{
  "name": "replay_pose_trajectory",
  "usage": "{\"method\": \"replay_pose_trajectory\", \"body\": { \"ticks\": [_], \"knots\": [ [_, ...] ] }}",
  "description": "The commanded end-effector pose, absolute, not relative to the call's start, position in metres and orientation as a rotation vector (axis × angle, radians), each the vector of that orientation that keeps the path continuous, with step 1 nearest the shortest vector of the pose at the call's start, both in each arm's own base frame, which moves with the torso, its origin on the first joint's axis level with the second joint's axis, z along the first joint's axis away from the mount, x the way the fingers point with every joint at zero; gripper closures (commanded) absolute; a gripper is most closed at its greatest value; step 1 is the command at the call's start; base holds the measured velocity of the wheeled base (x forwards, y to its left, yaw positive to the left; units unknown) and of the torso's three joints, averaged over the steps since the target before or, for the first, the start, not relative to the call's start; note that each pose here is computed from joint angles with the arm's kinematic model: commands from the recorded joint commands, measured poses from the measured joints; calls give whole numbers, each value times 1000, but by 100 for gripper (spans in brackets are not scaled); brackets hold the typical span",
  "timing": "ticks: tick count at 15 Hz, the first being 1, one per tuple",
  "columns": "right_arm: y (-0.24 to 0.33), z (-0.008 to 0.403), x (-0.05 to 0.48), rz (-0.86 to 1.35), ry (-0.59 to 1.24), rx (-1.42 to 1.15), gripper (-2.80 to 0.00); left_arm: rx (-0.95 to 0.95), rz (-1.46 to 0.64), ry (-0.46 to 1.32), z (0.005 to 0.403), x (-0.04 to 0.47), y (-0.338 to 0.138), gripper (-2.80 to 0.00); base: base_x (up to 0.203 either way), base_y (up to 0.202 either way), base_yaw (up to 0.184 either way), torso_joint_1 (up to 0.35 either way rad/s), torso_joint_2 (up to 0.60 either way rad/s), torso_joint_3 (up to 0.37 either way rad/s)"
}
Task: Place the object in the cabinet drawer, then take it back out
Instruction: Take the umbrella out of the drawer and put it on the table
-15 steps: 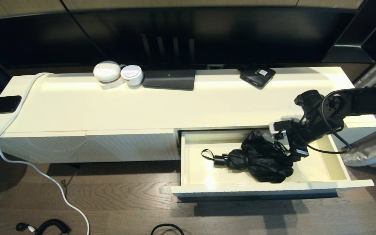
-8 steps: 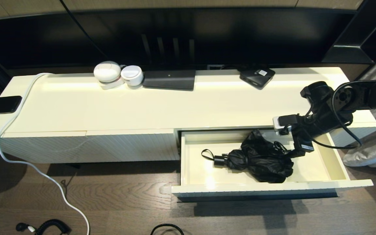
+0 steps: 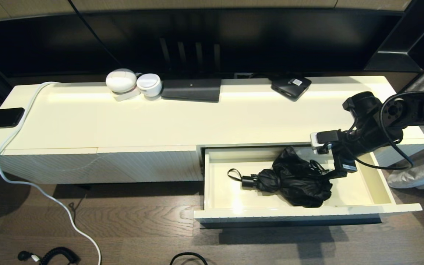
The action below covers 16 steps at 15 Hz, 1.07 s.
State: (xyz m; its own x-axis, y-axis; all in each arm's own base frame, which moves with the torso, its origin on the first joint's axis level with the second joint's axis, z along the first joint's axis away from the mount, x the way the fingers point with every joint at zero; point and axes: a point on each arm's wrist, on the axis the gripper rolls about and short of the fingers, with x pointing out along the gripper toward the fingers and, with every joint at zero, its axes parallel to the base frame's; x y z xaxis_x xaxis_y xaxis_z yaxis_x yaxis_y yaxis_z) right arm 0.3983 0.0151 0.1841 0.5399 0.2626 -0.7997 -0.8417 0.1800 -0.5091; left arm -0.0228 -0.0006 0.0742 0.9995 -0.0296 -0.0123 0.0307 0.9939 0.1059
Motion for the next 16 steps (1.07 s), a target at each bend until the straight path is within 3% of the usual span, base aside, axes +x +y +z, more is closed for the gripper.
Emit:
{"method": "replay_pose_trajectory", "body": {
  "ticks": [1,7,16],
  "knots": [
    [15,184,394,876,644,-1128,-280,107,-31,11,74,-23,-1,0,0,0,0,0,0,0],
    [14,197,370,945,728,-1097,-280,107,-30,11,74,-23,-1,0,0,0,0,0,0,0],
    [17,173,398,988,777,-1065,-280,107,-30,11,74,-23,-1,0,0,0,0,0,0,0]
  ]
}}
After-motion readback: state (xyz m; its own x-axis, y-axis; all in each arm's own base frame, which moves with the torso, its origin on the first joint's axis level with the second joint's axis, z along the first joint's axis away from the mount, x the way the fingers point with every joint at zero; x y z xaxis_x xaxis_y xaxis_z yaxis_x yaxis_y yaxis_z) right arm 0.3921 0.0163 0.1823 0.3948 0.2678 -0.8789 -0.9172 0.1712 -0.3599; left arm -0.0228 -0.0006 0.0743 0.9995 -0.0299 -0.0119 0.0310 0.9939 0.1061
